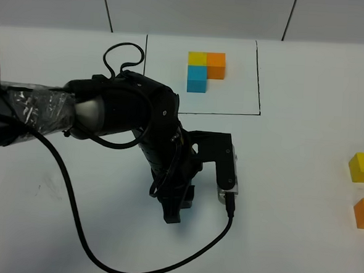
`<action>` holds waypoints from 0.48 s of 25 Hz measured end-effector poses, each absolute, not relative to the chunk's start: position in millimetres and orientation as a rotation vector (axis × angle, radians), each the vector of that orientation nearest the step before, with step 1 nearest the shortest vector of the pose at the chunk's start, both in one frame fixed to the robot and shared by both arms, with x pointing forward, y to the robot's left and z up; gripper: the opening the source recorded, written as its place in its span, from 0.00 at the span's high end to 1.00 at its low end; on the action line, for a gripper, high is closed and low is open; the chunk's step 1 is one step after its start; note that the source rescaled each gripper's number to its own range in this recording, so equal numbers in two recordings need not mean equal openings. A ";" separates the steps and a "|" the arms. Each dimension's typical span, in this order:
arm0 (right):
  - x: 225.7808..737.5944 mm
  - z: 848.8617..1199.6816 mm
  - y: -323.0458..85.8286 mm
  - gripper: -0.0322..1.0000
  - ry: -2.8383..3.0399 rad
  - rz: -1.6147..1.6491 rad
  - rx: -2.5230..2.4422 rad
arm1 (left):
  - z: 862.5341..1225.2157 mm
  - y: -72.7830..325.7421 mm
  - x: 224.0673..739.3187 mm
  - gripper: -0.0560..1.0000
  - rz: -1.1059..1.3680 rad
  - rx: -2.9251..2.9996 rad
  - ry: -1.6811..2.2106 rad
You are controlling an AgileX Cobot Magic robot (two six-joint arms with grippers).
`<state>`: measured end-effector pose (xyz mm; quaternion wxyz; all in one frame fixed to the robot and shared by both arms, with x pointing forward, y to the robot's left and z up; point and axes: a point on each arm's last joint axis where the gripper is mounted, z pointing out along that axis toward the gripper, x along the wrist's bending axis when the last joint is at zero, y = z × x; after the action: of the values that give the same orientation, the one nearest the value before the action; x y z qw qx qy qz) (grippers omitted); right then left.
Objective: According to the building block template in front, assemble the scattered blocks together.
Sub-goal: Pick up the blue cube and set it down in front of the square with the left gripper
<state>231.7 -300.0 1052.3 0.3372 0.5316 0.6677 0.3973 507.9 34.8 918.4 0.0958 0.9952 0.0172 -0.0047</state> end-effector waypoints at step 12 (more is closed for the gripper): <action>231.7 1052.3 -300.0 0.97 1.740 1.036 1.385 | 884.4 30.6 515.9 0.92 0.020 2.969 0.034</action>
<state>231.7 -300.0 1052.3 0.3372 0.5316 0.6677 0.3973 515.9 30.6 884.4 0.0858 0.9962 0.0113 0.0067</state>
